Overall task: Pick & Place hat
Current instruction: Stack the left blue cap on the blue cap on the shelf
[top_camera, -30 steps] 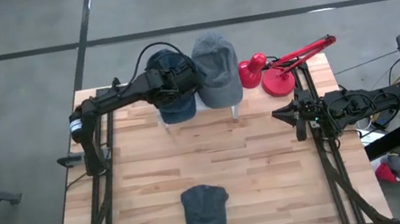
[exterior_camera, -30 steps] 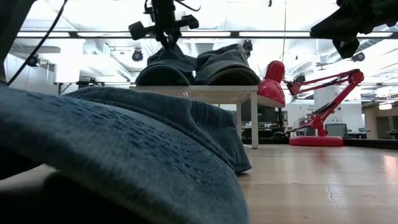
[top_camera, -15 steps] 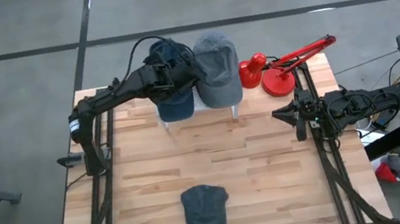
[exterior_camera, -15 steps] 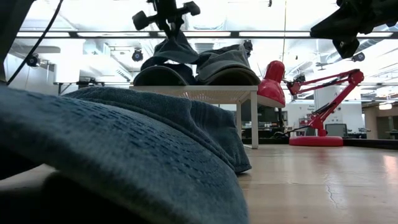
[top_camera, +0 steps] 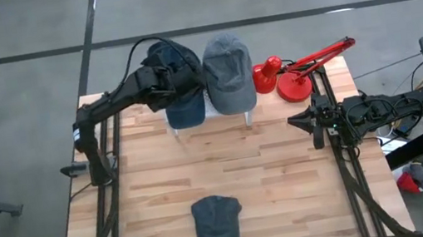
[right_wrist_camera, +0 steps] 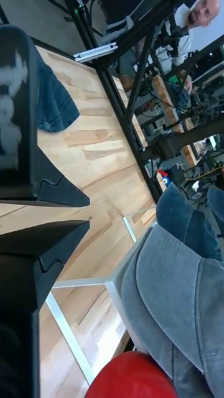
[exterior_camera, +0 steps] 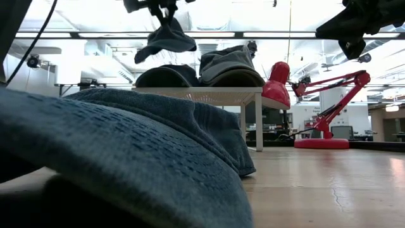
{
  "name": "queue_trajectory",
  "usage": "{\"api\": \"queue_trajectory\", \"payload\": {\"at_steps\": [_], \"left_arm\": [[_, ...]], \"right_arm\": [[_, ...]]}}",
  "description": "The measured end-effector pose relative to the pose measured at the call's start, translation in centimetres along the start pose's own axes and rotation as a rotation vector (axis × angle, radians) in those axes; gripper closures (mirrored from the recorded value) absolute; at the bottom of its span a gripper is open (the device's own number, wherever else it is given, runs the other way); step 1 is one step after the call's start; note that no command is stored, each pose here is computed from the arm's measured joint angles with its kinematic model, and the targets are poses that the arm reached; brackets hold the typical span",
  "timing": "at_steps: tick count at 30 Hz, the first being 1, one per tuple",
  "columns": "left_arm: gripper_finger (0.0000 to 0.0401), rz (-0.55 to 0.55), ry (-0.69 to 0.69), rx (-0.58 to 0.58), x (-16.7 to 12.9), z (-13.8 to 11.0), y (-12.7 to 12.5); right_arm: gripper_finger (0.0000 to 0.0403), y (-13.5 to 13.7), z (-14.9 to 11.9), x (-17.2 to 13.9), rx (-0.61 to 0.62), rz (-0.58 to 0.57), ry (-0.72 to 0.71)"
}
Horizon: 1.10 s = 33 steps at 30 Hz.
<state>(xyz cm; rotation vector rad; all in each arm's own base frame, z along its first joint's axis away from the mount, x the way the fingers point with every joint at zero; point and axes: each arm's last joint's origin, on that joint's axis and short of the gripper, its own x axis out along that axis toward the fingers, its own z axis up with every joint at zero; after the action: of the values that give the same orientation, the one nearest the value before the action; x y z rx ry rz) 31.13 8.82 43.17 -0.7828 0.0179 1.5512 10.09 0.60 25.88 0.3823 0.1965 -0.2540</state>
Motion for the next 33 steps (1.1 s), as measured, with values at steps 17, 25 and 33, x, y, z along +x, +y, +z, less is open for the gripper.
{"api": "queue_trajectory", "payload": {"at_steps": [17, 25, 33], "left_arm": [[0.0383, 0.036, 0.074, -0.098, -1.0, -3.0, 0.9], [0.0383, 0.075, 0.086, -0.111, 0.2, -4.1, 1.2], [0.0378, 0.068, 0.094, -0.146, 1.8, -4.8, 0.7]], "right_arm": [[0.0359, 0.0, 0.0, 0.0, 0.0, 0.0, 0.0], [0.0359, 0.0, 0.0, 0.0, 0.0, 0.0, 0.0], [0.0359, 0.0, 0.0, 0.0, 0.0, 0.0, 0.001]]}}
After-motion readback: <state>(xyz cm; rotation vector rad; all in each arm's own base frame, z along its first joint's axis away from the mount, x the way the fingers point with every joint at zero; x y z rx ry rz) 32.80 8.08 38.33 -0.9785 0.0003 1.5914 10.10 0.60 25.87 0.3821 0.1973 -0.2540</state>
